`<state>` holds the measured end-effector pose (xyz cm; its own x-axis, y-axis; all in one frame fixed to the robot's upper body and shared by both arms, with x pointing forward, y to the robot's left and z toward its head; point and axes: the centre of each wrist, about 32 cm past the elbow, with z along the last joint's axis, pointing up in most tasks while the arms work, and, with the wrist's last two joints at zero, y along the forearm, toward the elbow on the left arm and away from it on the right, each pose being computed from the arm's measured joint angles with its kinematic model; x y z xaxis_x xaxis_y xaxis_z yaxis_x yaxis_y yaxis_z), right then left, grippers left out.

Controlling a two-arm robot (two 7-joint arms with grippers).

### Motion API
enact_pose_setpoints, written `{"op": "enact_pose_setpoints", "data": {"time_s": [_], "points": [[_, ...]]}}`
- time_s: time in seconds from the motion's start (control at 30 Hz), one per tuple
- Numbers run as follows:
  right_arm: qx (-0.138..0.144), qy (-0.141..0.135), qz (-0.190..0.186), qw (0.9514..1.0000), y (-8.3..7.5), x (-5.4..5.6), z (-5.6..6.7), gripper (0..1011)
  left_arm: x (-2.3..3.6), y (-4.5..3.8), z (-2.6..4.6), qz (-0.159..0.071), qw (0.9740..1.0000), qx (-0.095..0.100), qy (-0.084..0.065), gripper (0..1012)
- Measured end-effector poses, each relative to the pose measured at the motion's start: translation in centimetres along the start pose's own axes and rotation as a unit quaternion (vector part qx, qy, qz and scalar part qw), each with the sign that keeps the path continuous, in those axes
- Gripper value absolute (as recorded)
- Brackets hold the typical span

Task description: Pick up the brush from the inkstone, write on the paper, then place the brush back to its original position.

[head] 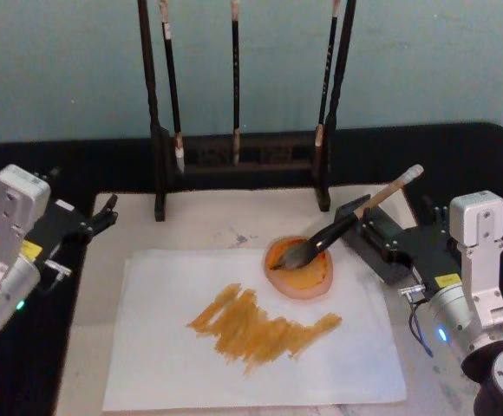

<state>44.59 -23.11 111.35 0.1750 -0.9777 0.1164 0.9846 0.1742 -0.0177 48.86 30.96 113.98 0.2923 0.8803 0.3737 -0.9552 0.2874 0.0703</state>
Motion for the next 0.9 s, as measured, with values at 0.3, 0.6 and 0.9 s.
{"op": "enact_pose_setpoints", "data": {"time_s": [0.3, 0.6, 0.9], "points": [[0.000, -0.001, 0.000, 1.0000, 0.00, -0.02, 0.00, 1000, 0.00, 0.00, 0.00, 0.000, 1.0000, 0.000, 0.000, 1010], [0.000, -0.001, 0.000, 1.0000, 0.00, -0.02, 0.00, 1000, 0.00, 0.00, 0.00, 0.000, 1.0000, 0.000, 0.000, 1010], [0.000, -0.001, 0.000, 1.0000, 0.00, -0.02, 0.00, 1000, 0.00, 0.00, 0.00, 0.000, 1.0000, 0.000, 0.000, 1010]]}}
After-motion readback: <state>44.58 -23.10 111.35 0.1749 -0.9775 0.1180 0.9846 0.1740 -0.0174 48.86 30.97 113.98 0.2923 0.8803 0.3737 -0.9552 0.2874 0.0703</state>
